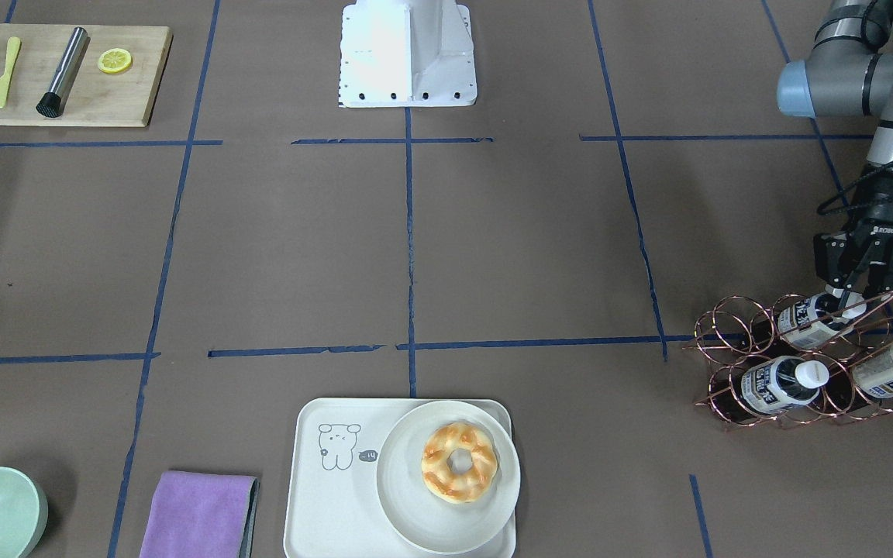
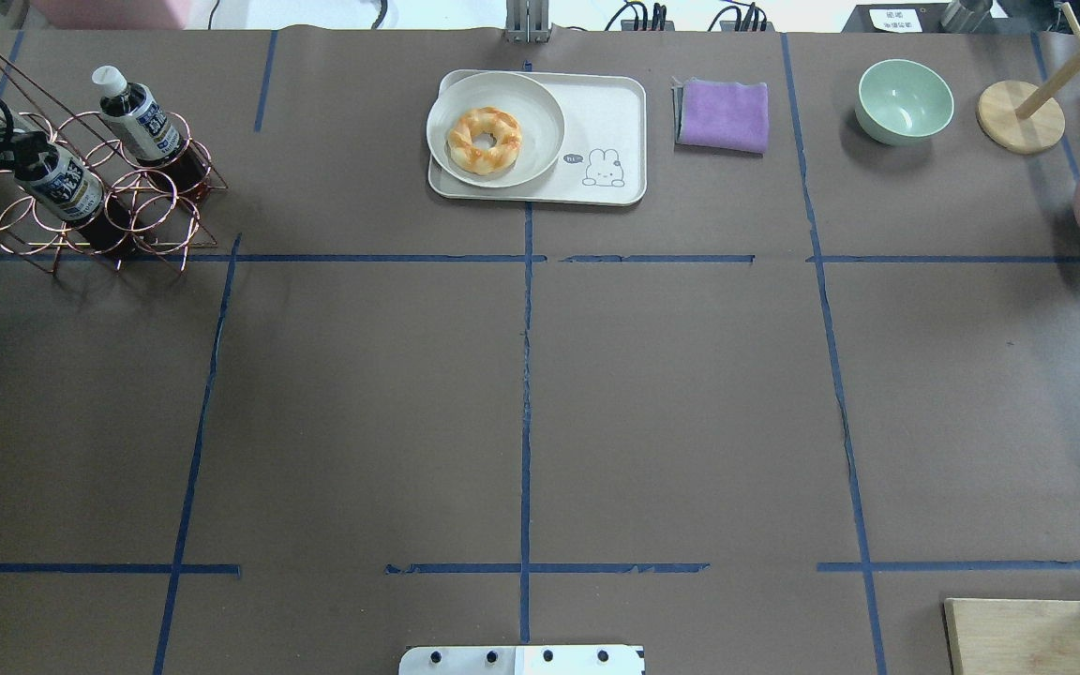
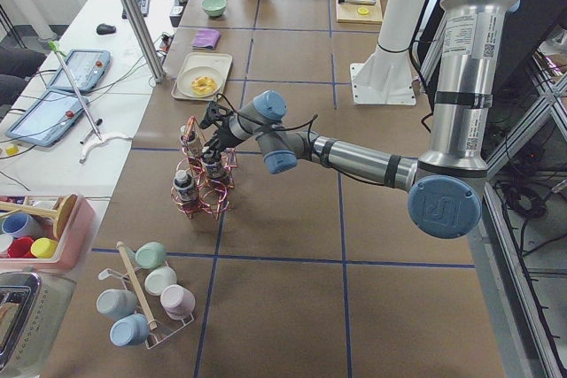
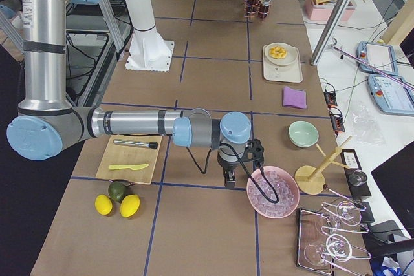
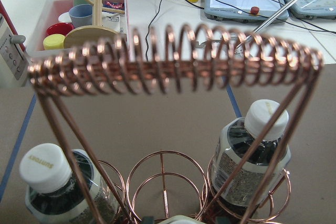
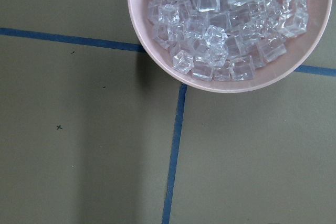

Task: Place tea on tray
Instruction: 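Grasp the tea bottle with the left gripper and lift it out of the rack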

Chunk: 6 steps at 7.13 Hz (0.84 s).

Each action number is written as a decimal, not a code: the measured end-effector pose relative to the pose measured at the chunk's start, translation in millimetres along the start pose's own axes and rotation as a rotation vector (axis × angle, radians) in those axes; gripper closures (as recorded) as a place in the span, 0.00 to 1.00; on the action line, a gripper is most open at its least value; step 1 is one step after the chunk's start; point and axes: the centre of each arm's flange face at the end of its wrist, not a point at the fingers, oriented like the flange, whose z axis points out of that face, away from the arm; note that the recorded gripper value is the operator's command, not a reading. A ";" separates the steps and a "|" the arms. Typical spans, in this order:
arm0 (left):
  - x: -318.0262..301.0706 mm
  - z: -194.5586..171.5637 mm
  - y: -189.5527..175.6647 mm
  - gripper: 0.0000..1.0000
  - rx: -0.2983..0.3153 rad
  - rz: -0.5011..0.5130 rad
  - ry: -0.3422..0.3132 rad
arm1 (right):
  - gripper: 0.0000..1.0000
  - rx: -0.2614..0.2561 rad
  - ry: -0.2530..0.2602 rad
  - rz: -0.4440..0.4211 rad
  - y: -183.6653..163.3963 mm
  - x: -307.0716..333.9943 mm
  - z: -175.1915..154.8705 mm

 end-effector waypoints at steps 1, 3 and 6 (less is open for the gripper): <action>-1.1 -0.5 -1.1 0.81 0.002 -0.003 -0.001 | 0.00 0.000 0.000 0.000 -0.1 -0.2 -0.2; -5.1 -3.4 -6.4 0.95 0.012 -0.012 -0.005 | 0.00 0.001 0.000 -0.001 -0.1 -0.4 -0.4; -3.7 -9.8 -12.8 0.96 0.022 -0.015 0.000 | 0.00 0.001 0.000 -0.001 -0.1 -0.4 -0.5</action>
